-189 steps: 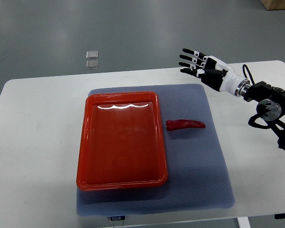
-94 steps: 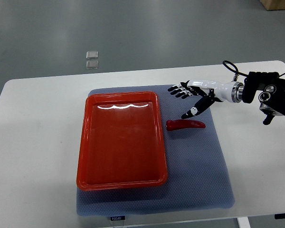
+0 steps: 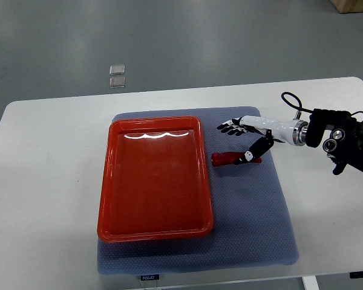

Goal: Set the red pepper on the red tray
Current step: 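Close the right hand fingers around the red pepper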

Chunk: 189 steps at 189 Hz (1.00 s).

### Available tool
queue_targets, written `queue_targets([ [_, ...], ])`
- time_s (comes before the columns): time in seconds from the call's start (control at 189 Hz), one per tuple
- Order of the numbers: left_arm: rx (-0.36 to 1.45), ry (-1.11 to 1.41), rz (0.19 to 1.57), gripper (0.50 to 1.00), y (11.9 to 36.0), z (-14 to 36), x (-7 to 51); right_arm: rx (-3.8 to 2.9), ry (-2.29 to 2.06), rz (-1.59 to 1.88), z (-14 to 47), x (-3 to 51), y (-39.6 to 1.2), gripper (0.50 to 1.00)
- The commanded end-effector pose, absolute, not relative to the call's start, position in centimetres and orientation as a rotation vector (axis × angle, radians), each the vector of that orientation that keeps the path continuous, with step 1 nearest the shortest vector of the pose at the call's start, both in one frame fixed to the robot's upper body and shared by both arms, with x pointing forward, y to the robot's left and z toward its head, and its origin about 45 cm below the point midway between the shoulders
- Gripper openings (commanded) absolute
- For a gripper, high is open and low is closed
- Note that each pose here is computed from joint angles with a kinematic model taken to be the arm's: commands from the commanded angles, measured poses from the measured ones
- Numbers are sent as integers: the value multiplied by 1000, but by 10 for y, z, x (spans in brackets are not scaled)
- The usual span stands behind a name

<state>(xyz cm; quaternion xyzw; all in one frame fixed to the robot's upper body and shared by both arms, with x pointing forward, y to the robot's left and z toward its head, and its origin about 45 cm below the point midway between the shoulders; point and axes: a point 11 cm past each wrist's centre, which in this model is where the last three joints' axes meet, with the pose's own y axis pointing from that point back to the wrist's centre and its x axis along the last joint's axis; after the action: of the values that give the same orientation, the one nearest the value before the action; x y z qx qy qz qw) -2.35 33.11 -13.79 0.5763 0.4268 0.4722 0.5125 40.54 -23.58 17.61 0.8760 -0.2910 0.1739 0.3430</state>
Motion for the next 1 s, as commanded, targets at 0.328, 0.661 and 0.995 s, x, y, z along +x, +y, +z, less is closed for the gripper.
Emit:
queue_targets([
  [0.328,1383,1033,1130,1000,331,-138,-25,2266,-771,449,165,399,-237,897],
  [0.661,1384,1032,1131,1000,331,-138,-25,2238,-781,477,152,392,-241,844],
  [0.995,1384,1033,1133,1000,331,-138,-25,2233,-773,519,149,390,-236,795],
])
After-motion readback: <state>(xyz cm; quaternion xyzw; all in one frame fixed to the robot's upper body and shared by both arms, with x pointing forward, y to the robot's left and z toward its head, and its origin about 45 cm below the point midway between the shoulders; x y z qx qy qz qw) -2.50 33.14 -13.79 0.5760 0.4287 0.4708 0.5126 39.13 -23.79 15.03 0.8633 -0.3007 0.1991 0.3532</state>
